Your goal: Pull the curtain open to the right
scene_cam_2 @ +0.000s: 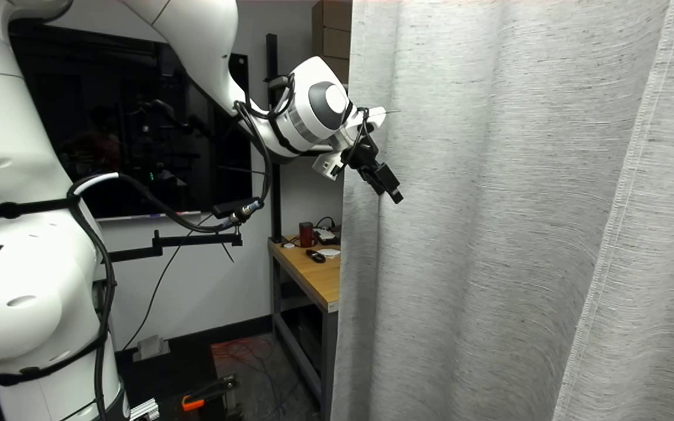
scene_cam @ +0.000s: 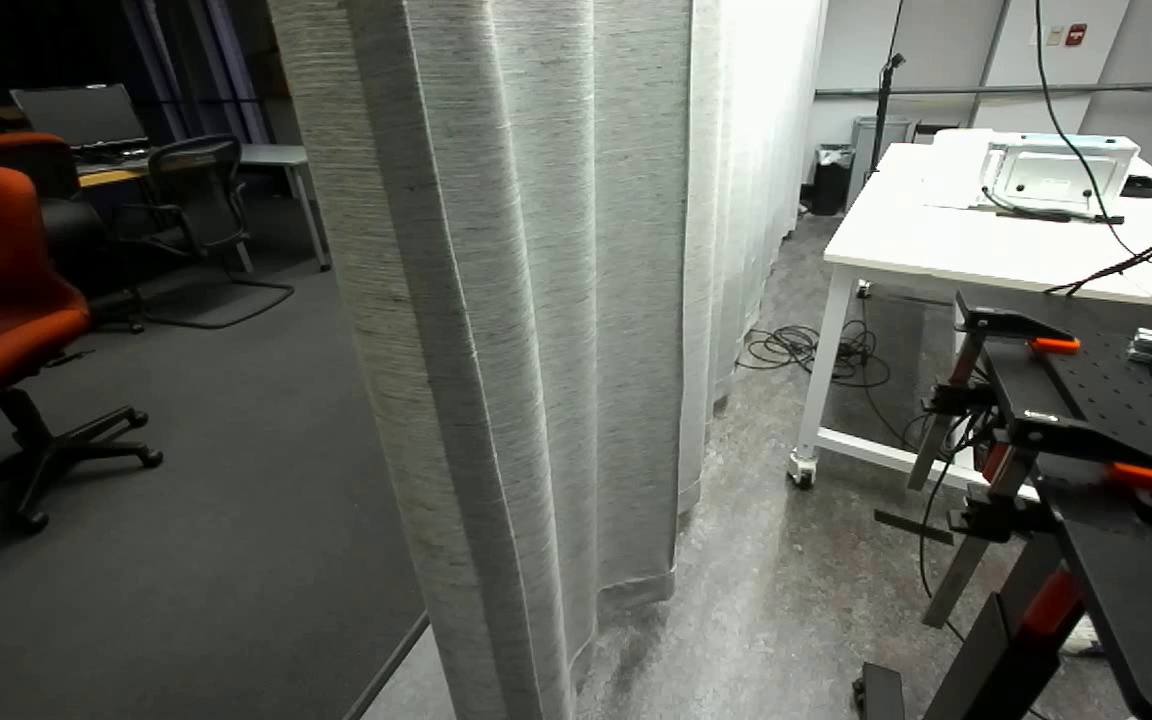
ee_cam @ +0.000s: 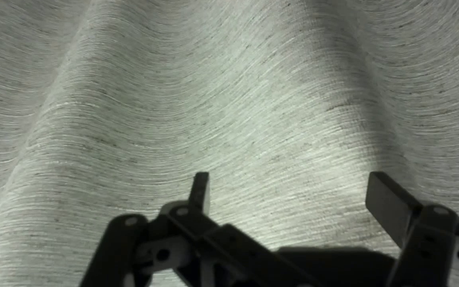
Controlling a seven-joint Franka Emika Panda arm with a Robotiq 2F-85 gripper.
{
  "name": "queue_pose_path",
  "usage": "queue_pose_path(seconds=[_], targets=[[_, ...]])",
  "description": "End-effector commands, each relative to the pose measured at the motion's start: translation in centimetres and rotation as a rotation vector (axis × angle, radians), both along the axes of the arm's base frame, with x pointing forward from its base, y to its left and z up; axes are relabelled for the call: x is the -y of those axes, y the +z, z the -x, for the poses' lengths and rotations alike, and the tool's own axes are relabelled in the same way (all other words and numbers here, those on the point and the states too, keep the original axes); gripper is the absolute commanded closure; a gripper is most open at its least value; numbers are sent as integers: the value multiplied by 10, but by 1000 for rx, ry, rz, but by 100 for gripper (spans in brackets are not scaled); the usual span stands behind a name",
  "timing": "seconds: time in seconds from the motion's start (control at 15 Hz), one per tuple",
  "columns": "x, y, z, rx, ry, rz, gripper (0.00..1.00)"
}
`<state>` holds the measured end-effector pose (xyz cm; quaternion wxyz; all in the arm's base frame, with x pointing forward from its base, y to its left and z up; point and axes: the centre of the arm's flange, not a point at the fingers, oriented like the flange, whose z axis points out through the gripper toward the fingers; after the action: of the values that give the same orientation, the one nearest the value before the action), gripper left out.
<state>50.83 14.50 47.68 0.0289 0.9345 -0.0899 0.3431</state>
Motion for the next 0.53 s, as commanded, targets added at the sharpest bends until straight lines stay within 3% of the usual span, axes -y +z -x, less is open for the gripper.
queue_pose_path(seconds=[0.0, 0.47], targets=[[-11, 3, 1, 47, 8, -15, 0], [-12, 6, -10, 74, -42, -30, 0]])
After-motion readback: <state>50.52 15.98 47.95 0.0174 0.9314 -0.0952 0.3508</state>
